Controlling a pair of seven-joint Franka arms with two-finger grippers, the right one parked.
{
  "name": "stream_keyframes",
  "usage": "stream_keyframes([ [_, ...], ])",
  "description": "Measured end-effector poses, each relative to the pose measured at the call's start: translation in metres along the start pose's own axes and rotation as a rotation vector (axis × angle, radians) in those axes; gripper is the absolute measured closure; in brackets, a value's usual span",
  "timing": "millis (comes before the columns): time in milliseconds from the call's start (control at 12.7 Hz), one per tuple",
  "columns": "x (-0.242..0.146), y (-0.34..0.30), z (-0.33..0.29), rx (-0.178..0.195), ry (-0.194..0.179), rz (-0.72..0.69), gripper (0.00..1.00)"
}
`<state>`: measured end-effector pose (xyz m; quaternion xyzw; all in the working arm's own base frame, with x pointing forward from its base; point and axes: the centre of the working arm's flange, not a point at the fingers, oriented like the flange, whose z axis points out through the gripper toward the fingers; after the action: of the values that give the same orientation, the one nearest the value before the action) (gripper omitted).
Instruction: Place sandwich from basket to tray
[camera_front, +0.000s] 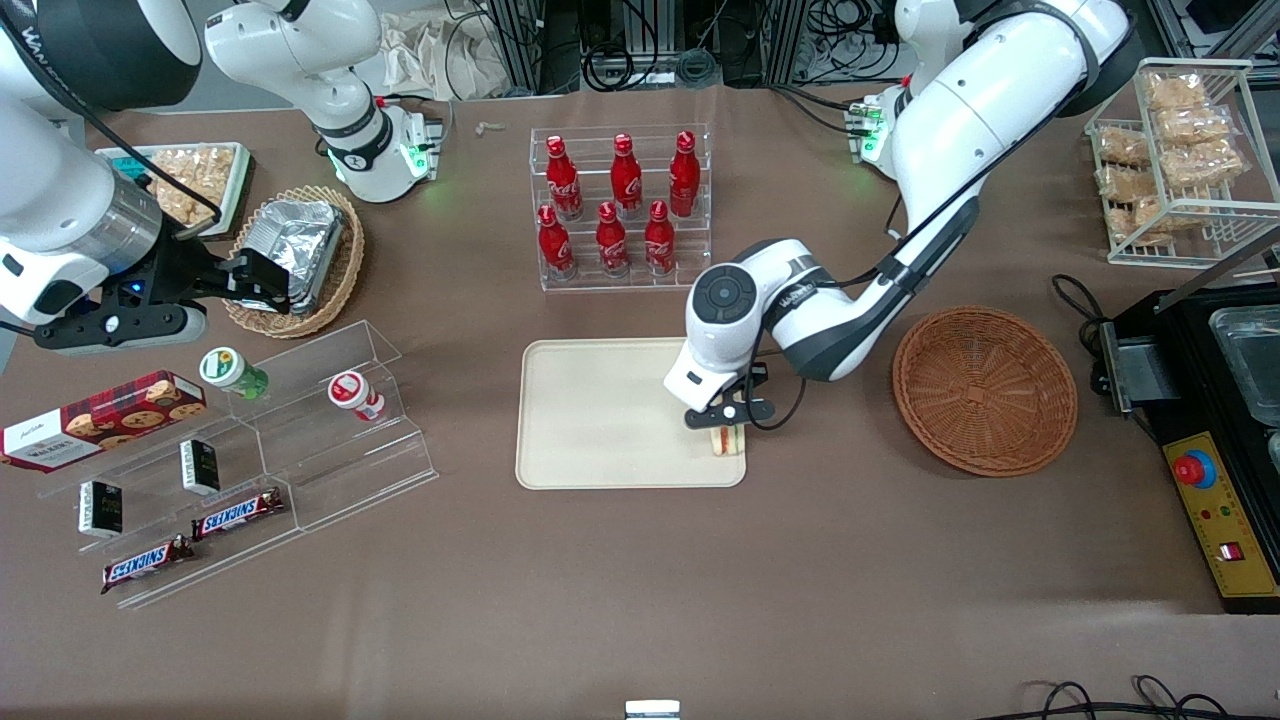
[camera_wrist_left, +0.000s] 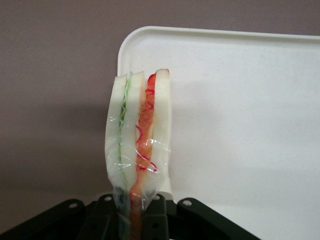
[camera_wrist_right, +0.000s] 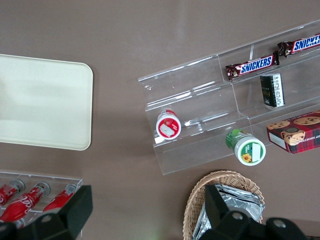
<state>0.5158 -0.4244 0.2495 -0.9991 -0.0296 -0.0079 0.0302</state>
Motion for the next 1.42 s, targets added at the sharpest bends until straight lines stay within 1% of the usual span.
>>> stream_keyframes([
  [79, -0.002, 0.002, 0.002, 0.004, 0.004, 0.011, 0.81],
  [157, -0.003, 0.003, 0.006, 0.008, 0.001, 0.016, 0.75],
  [236, -0.004, 0.003, 0.011, 0.010, -0.004, 0.018, 0.74],
  [315, -0.004, 0.003, 0.015, 0.013, -0.009, 0.021, 0.63],
  [394, -0.005, 0.003, 0.018, 0.014, -0.012, 0.022, 0.55],
  [472, -0.005, 0.003, 0.019, 0.014, -0.013, 0.022, 0.44],
  [551, -0.005, 0.003, 0.020, 0.014, -0.015, 0.022, 0.31],
  [630, -0.005, 0.003, 0.020, 0.014, -0.016, 0.022, 0.22],
  [787, -0.003, 0.003, 0.019, 0.011, -0.013, 0.020, 0.01],
  [945, 0.007, 0.003, 0.010, -0.003, 0.002, 0.005, 0.00],
  [1102, 0.023, 0.000, -0.006, -0.021, 0.029, -0.026, 0.00],
  [1181, 0.032, -0.004, -0.016, -0.012, 0.038, -0.052, 0.00],
  [1260, 0.039, -0.011, -0.028, 0.027, 0.038, -0.084, 0.00],
  [1339, 0.044, -0.021, -0.042, 0.078, 0.038, -0.110, 0.00],
  [1417, 0.048, -0.031, -0.059, 0.117, 0.048, -0.133, 0.00],
])
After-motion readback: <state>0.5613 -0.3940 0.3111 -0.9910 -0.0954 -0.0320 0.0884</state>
